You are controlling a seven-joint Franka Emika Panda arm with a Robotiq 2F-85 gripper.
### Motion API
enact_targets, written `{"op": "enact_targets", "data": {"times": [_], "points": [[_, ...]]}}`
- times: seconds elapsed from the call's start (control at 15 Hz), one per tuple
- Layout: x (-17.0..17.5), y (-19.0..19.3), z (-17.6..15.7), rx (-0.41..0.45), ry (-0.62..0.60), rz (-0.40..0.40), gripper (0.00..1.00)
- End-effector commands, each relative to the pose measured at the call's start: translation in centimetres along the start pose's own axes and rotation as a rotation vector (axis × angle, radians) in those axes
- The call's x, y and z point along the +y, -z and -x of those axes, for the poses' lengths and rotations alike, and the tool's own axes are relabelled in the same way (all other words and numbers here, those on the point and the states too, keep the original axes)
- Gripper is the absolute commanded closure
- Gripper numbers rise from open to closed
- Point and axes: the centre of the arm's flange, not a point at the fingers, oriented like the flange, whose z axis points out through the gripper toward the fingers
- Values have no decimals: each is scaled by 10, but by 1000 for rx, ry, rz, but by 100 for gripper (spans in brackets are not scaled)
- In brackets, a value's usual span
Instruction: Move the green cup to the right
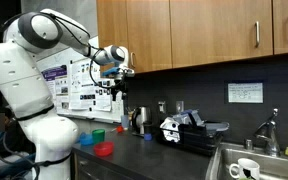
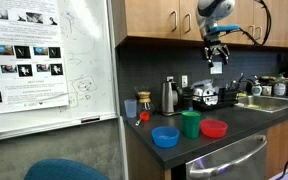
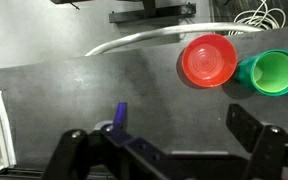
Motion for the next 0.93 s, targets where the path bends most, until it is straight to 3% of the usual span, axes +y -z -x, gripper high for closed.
{"op": "enact_targets", "data": {"times": [0.0, 0.47, 0.87], "points": [[0, 0, 0, 0, 0, 0, 0], [-3, -3, -1, 7, 12, -3, 0], [-30, -18, -8, 94, 55, -31, 0]]}}
